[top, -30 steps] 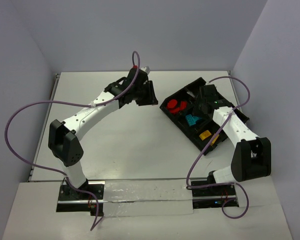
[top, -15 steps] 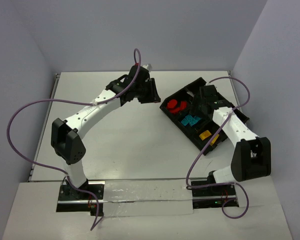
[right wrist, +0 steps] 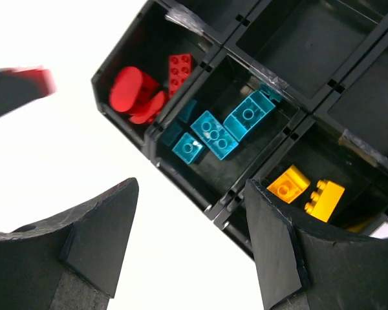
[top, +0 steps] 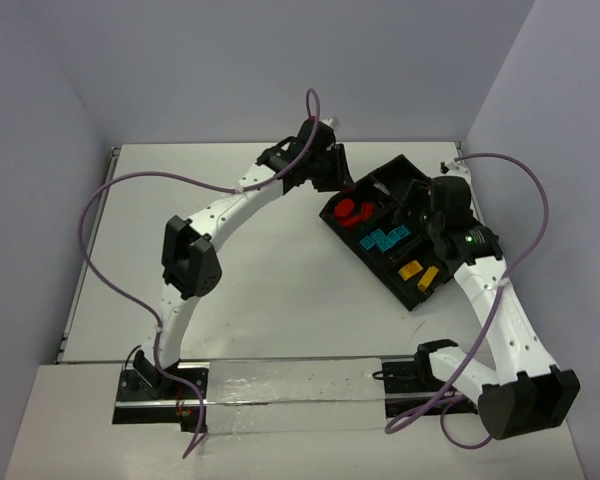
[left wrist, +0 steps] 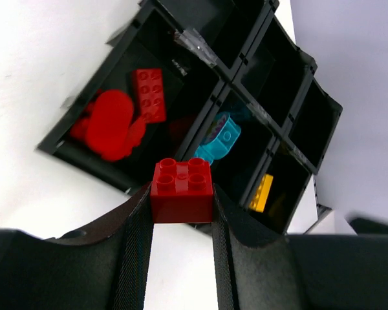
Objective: Sort the legos into containers by color
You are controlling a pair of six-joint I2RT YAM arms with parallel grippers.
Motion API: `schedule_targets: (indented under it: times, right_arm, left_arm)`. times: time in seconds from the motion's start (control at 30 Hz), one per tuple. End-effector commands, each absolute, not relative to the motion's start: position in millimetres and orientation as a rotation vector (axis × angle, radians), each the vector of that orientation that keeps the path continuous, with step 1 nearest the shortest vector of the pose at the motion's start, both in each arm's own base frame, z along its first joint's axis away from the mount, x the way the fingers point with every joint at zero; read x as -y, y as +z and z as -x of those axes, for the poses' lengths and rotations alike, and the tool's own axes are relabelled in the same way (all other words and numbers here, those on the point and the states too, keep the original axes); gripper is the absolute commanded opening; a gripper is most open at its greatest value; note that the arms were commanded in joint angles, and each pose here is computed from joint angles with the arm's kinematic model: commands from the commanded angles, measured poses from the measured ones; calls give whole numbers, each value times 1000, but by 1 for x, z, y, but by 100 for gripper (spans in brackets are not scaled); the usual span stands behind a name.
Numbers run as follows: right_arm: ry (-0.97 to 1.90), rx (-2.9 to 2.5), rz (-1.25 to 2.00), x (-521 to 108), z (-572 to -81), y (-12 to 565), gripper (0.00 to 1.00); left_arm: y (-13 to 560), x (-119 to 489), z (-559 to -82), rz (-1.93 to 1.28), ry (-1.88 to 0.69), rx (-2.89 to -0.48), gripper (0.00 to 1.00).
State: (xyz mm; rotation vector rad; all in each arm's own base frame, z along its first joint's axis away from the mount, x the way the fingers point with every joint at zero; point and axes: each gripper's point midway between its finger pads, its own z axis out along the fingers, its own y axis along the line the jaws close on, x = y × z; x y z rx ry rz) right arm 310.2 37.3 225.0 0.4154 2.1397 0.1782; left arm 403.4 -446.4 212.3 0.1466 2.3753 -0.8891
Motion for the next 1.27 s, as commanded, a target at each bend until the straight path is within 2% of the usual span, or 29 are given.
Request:
schedule_targets:
  times: [0.0,0.13,0.17,0.2,0.23,0.27,0.3,0.37,0.5,0.63,0.8,0.93,1.1,1.23]
  right_arm:
    - [196,-2112,-450,-34,-293,239,74]
    - [185,-2074,-462,-28,-276,253,74]
    - [183,-2067,-462,-26,-273,256,74]
    - [181,-2059,-461,-25,-269,259,74]
    - [181,-2057,-462,-25,-267,260,75]
    - [183,-2059,-463,-25,-264,260,75]
    - [186,-2063,-462,-25,-262,259,75]
    - [194,-2071,-461,-26,-260,256,75]
    - [199,-2104,-463,-29,-261,245,75]
    - [207,-2095,-463,-30,-264,247,77]
    - [175,-2062,-486,-23,-265,250,91]
    - [105,-2071,-540,-12,-266,240,99]
    - [83,-2073,-564,-9,-268,233,100]
    - [65,-2073,-570,-7,-269,232,100]
  left_arm:
    - [212,478,-412,-156,-983,-2313,0]
    - [182,493,-434,-135,-963,-2289,1]
    - [182,497,-437,-138,-979,-2279,5]
    - [181,502,-439,-143,-998,-2270,14]
    - [180,506,-440,-148,-1012,-2267,31]
    - [181,508,-441,-153,-1025,-2257,61]
    - [183,510,-441,-158,-1035,-2249,81]
    - [194,510,-439,-181,-1048,-2228,97]
    - [224,503,-435,-204,-1039,-2173,99]
    - [292,481,-419,-255,-1039,-2072,99]
    - [338,422,-389,-256,-918,-2022,99]
    - [339,346,-372,-160,-712,-2032,99]
    - [314,259,-356,-26,-511,-2072,99]
    - [294,216,-344,33,-396,-2117,99]
